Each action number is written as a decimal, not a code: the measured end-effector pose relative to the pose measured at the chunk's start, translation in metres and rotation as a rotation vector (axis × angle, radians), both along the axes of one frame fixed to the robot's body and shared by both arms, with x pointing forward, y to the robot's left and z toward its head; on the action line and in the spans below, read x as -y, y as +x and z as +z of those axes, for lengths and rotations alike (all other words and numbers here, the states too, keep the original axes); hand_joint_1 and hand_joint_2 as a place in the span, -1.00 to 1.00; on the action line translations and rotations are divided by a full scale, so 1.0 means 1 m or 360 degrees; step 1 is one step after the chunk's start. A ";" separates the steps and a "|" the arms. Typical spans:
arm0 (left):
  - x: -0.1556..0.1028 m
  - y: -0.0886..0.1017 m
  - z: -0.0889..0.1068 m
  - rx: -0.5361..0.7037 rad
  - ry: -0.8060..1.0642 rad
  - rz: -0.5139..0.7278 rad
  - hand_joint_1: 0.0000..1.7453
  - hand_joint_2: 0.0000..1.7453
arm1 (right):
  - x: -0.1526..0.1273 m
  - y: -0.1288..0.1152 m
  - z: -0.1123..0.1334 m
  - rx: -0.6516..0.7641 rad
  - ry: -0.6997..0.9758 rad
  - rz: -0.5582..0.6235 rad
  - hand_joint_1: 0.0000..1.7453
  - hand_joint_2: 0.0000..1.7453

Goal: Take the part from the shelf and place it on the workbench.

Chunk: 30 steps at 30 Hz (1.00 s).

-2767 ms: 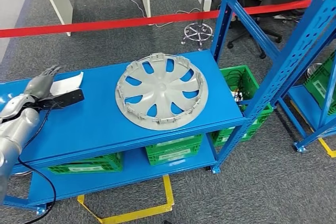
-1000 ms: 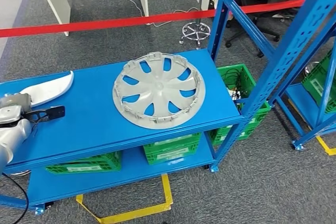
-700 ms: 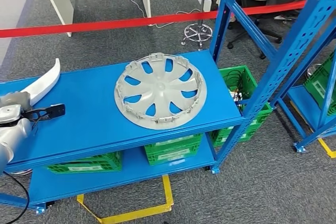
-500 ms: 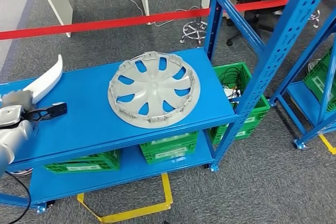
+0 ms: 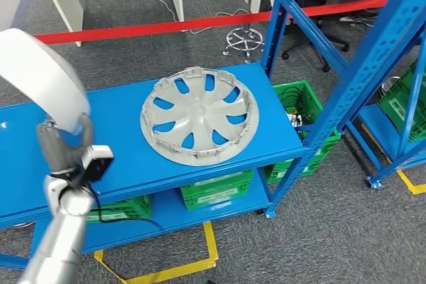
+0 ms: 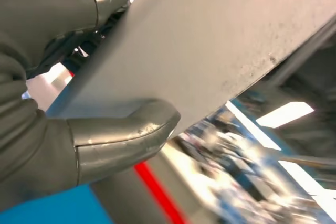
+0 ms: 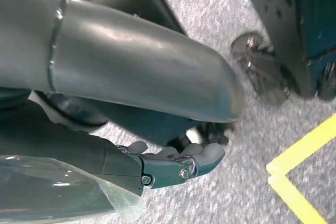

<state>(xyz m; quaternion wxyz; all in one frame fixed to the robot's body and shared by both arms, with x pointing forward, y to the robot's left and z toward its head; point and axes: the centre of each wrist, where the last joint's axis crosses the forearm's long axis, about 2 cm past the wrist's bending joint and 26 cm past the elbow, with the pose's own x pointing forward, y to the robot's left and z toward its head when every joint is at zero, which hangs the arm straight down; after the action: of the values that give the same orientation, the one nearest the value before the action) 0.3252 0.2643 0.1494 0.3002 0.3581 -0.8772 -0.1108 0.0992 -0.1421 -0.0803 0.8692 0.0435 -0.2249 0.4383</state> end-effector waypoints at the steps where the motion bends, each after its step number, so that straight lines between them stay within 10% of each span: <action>1: 0.017 -0.009 0.007 0.0044 -0.0084 -0.0101 1.00 1.00 | 0.002 0.000 0.000 0.0011 -0.0014 -0.0032 -1.00 -1.00; 13: 0.109 -0.102 0.049 0.0139 -0.1089 -0.0946 1.00 1.00 | 0.020 -0.013 -0.008 0.0122 -0.0159 -0.0423 -1.00 -1.00; 30: 0.120 -0.134 0.046 0.0018 -0.1168 -0.1503 1.00 1.00 | 0.054 -0.031 -0.018 0.0107 -0.0200 -0.0759 -1.00 -1.00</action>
<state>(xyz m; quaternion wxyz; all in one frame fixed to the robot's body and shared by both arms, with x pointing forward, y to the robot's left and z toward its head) 0.1910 0.1447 0.1956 0.3179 -0.1970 -0.9240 0.0798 0.0678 -0.1957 -0.0981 0.9410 -0.0796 -0.2299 0.2351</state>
